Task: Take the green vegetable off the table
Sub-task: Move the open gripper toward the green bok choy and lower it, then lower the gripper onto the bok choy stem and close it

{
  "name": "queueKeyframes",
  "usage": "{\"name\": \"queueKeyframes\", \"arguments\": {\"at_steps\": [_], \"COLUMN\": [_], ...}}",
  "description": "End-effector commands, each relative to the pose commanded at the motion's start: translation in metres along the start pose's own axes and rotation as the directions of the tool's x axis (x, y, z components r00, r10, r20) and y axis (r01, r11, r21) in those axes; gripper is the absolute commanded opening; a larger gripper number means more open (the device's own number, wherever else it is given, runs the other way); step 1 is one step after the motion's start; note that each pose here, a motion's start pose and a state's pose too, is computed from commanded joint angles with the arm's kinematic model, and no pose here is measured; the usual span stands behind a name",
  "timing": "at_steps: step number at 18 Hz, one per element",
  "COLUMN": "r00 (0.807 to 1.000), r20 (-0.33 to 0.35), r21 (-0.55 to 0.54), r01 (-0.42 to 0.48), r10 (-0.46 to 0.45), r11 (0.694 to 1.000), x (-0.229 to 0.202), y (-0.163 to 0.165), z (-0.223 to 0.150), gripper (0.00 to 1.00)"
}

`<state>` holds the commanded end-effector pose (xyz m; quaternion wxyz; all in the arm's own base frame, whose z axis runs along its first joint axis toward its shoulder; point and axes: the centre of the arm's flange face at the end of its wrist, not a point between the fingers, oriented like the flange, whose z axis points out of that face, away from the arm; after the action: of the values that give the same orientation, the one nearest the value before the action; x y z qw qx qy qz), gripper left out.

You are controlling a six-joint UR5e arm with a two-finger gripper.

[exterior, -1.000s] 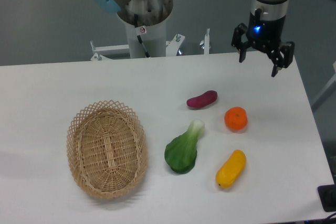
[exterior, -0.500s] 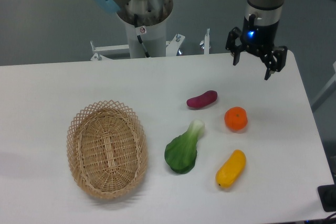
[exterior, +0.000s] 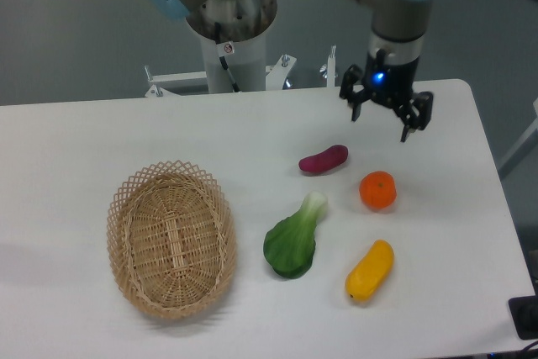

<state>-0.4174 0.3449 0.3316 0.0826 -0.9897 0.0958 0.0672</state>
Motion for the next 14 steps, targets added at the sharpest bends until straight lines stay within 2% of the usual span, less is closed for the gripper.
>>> {"name": "queueKeyframes", "arguments": {"at_steps": [2,4,9,12,14], "r00": [0.999,0.998,0.995,0.993,0.995], "r20": [-0.036,-0.054,-0.104,-0.118,-0.099], "r21": [-0.005,-0.003,-0.03,-0.079,-0.092], "r01": [0.035,0.019,0.007,-0.028,-0.035], "r10": [-0.035,-0.019,-0.01,0.019,0.026], "r11": [0.999,1.0,1.0,0.996,0.995], "x": [0.004,0.01,0.022,0.03,0.028], "y": [-0.015,-0.036,-0.05,-0.06,-0.061], "z": [0.024,0.045,0.084,0.101,0.106], "gripper": [1.0,1.0,1.0,1.0,1.0]}}
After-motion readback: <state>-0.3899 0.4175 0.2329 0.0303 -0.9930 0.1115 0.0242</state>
